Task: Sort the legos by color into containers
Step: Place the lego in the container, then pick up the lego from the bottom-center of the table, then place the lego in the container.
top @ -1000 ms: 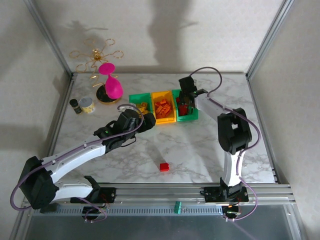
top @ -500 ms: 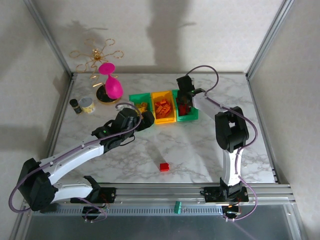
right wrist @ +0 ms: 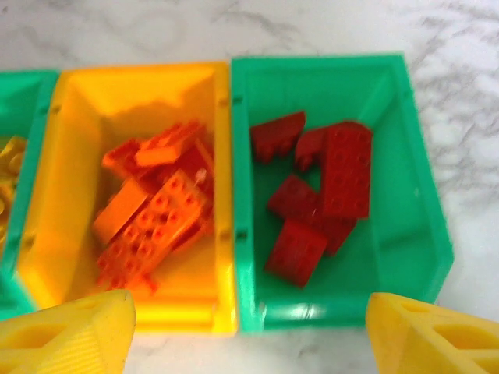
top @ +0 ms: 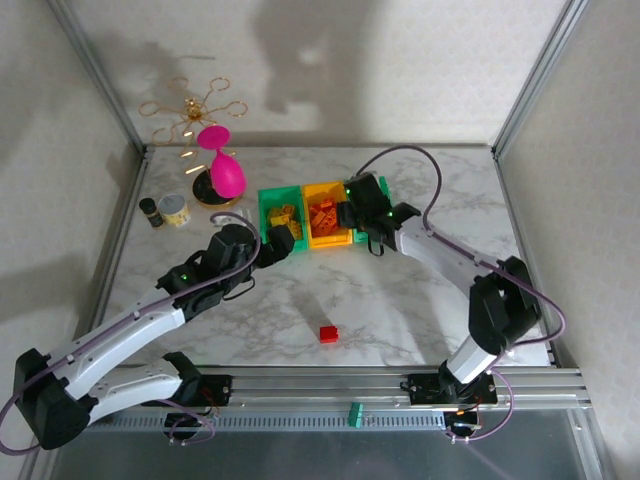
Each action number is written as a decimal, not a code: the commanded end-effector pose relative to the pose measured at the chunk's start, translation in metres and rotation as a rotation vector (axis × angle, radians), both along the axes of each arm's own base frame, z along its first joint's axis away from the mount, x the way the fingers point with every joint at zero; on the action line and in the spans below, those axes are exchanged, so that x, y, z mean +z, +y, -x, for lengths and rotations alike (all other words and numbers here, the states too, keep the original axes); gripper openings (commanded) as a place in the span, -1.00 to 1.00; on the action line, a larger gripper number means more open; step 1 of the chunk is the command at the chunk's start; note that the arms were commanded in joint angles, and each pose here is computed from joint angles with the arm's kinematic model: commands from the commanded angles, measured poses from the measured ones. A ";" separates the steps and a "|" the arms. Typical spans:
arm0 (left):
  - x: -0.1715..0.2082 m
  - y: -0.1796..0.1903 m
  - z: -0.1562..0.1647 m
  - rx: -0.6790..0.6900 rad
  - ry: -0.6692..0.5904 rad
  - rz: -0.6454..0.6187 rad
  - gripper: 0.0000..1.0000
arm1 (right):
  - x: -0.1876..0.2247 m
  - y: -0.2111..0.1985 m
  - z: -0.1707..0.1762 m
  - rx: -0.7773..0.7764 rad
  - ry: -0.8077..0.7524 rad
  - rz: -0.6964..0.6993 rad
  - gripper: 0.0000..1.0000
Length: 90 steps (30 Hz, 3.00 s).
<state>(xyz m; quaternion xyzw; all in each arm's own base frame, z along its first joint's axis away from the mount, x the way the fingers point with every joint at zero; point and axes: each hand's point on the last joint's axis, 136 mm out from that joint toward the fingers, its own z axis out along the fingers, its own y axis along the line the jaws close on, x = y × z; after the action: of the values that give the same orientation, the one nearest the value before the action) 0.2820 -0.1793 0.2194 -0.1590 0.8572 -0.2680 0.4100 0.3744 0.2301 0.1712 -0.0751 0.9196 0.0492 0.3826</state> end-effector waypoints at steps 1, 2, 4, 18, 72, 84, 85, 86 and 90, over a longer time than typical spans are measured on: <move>-0.025 0.023 0.014 0.050 0.071 -0.060 0.99 | -0.008 0.009 0.047 0.018 0.078 -0.013 0.62; -0.030 0.027 0.018 0.059 0.088 -0.066 0.99 | -0.012 0.011 0.060 0.021 0.097 -0.014 0.64; -0.038 0.032 0.025 0.065 0.116 -0.071 0.99 | -0.019 0.015 0.083 0.027 0.134 -0.025 0.66; -0.069 0.056 0.059 0.101 0.160 -0.007 0.99 | -0.094 0.047 0.211 0.039 0.352 -0.078 0.82; 0.006 -0.010 -0.020 0.000 -0.116 0.042 0.99 | 0.018 -0.009 -0.020 -0.150 -0.103 -0.115 -0.30; 0.017 -0.021 -0.054 0.006 -0.172 -0.038 0.99 | -0.030 -0.032 -0.129 -0.222 -0.056 -0.063 -0.24; 0.016 -0.021 -0.055 0.003 -0.171 -0.045 0.99 | -0.034 -0.030 -0.134 -0.215 -0.049 -0.063 -0.20; 0.016 -0.021 -0.055 0.003 -0.174 -0.049 0.99 | -0.036 -0.029 -0.139 -0.207 -0.049 -0.060 -0.18; 0.012 -0.011 -0.056 0.025 -0.168 -0.063 0.99 | -0.035 -0.019 -0.147 -0.172 -0.041 -0.078 0.12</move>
<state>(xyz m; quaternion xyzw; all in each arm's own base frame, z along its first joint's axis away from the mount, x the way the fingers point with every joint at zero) 0.3303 -0.1990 0.2175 -0.1292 0.8374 -0.2576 0.4644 0.5125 0.1949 0.1156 0.0368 0.9192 0.0228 0.3913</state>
